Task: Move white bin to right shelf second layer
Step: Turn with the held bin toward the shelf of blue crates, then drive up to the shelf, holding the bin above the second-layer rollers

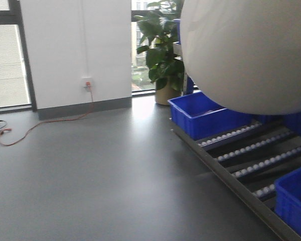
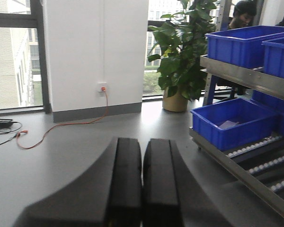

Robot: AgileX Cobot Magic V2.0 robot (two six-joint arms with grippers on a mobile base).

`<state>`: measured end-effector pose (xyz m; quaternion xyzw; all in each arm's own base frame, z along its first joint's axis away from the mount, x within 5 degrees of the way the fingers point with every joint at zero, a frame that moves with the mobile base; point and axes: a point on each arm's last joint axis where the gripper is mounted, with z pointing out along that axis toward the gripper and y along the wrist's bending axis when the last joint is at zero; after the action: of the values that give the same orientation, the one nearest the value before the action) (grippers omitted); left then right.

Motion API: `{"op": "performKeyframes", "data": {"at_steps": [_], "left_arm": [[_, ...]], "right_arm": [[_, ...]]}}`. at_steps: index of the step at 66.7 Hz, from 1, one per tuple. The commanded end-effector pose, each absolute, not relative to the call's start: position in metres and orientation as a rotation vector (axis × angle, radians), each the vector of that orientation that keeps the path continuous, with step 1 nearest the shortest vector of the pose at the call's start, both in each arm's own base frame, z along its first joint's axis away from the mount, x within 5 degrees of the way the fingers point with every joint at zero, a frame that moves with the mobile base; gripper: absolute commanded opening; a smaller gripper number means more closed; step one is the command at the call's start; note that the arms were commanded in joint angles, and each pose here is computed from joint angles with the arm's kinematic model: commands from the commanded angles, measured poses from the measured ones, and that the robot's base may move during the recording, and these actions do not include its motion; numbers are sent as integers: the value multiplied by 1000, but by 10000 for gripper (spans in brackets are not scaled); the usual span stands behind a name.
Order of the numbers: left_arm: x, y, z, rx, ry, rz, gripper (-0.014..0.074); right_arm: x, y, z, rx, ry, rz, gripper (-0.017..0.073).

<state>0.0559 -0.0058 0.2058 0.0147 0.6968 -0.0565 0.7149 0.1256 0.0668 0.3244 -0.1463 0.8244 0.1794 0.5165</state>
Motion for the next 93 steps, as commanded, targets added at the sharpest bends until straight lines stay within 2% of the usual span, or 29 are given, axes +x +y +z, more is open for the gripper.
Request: {"op": "performKeyframes", "data": {"at_steps": [1, 93], "left_arm": [[57, -6, 201, 16, 1491, -142, 85], [57, -6, 201, 16, 1491, -142, 85]], "right_arm": [[128, 66, 344, -319, 1850, 446, 55], [128, 66, 344, -319, 1850, 446, 55]]}}
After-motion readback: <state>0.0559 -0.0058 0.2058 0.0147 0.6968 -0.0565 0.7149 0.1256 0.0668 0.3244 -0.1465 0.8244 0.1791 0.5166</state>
